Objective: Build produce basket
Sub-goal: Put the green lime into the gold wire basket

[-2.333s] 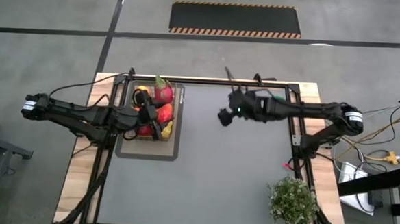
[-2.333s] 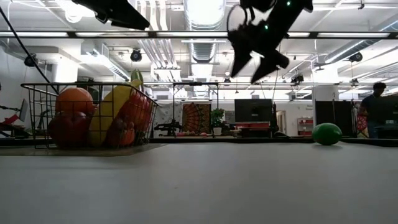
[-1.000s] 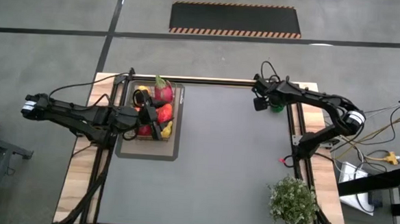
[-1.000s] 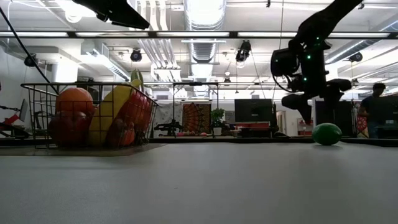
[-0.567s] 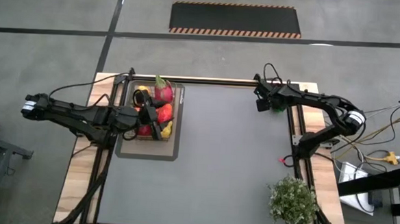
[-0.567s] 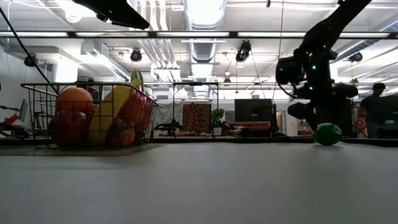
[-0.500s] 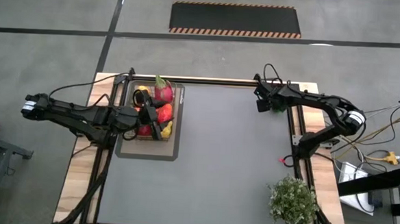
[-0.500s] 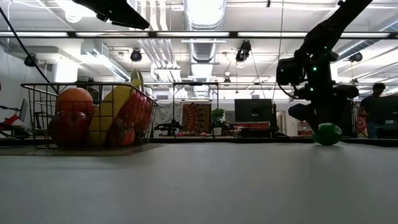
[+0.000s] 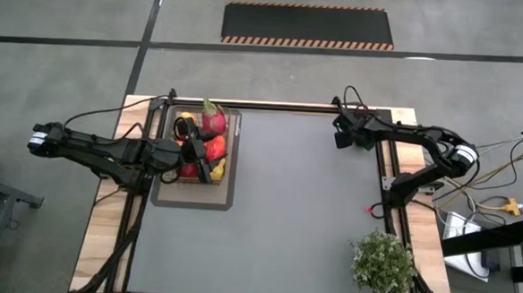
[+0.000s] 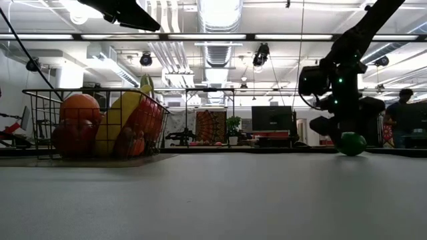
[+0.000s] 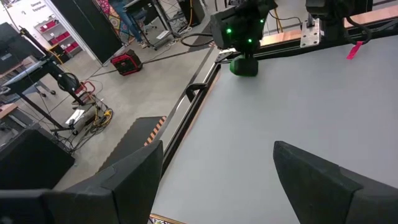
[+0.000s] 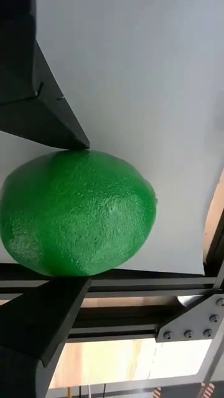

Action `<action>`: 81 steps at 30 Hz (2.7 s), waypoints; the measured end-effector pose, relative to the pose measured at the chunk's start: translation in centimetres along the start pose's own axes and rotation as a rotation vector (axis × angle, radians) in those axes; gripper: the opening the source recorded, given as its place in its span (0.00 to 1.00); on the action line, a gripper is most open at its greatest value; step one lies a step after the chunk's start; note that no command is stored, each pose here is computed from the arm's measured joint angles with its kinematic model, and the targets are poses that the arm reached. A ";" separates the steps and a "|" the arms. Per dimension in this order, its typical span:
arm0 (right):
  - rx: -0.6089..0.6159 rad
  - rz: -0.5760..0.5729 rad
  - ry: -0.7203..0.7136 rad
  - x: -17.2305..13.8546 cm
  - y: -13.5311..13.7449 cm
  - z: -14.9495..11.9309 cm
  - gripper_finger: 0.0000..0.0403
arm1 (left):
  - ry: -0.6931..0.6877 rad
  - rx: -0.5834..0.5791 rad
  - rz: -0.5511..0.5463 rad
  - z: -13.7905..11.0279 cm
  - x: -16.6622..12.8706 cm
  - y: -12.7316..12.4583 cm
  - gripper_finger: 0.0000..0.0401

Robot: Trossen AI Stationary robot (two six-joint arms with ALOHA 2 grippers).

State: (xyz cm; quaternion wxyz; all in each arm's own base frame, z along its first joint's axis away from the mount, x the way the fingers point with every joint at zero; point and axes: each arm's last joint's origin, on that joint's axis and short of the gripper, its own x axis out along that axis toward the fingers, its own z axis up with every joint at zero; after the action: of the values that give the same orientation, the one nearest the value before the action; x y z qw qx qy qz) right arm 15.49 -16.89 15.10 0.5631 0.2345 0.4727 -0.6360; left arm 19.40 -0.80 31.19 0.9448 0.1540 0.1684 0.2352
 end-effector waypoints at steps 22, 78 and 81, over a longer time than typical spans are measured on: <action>-0.041 0.157 -0.037 -1.9 1.0 -0.6 0.60 | -0.015 -0.022 -0.005 0.2 0.0 0.0 0.71; -0.499 1.260 -1.269 -14.2 15.4 -14.2 0.62 | -0.358 -0.145 -0.423 -3.6 9.8 -9.8 0.71; -0.504 1.256 -1.266 -14.2 15.5 -14.3 0.62 | -0.354 -0.143 -0.423 -3.6 10.0 -9.9 0.71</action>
State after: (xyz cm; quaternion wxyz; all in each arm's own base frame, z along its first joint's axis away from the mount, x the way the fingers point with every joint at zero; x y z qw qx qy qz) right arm 30.29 3.71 15.33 0.9920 -0.0729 -0.0124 -0.1020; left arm 30.24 -3.44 21.82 0.9961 0.0868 0.0122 0.0135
